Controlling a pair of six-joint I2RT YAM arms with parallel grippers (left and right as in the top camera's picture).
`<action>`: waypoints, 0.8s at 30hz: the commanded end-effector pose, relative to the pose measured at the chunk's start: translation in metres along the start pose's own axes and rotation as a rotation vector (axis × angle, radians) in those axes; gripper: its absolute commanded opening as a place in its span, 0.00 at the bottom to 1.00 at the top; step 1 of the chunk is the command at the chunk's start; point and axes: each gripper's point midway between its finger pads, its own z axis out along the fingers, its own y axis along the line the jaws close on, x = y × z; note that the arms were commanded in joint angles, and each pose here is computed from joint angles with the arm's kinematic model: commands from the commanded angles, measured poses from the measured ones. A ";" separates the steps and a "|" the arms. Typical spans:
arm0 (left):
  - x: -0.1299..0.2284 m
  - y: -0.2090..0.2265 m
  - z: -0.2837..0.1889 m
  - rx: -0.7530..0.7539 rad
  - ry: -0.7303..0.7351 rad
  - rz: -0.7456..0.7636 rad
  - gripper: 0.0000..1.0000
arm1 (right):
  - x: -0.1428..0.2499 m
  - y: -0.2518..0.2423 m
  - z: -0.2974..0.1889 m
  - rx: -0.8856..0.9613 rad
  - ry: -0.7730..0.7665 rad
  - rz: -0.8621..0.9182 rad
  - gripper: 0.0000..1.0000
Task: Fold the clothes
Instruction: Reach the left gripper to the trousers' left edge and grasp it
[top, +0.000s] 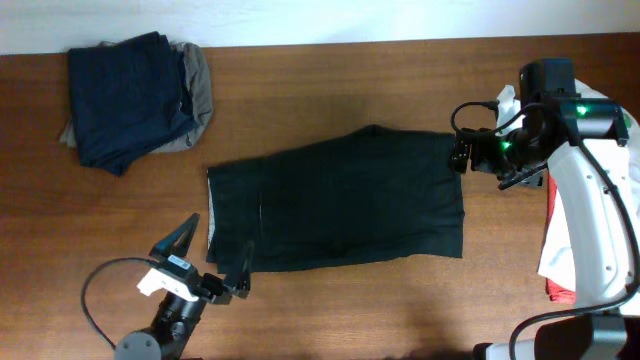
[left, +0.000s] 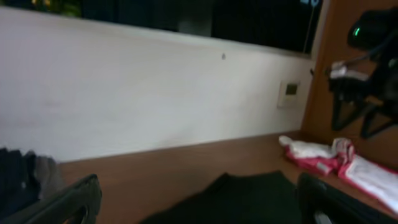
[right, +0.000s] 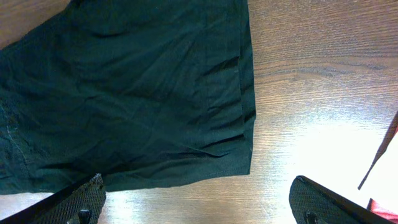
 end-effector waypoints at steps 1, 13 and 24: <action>-0.043 -0.001 0.011 -0.027 0.075 0.036 0.99 | -0.003 -0.003 -0.002 0.012 -0.011 0.010 0.98; 0.020 0.074 0.063 -0.265 0.912 -0.182 0.99 | -0.003 -0.003 -0.002 0.012 -0.011 0.010 0.98; 0.131 0.122 0.016 -0.605 1.364 -0.336 0.99 | -0.003 -0.003 -0.002 0.012 -0.011 0.010 0.98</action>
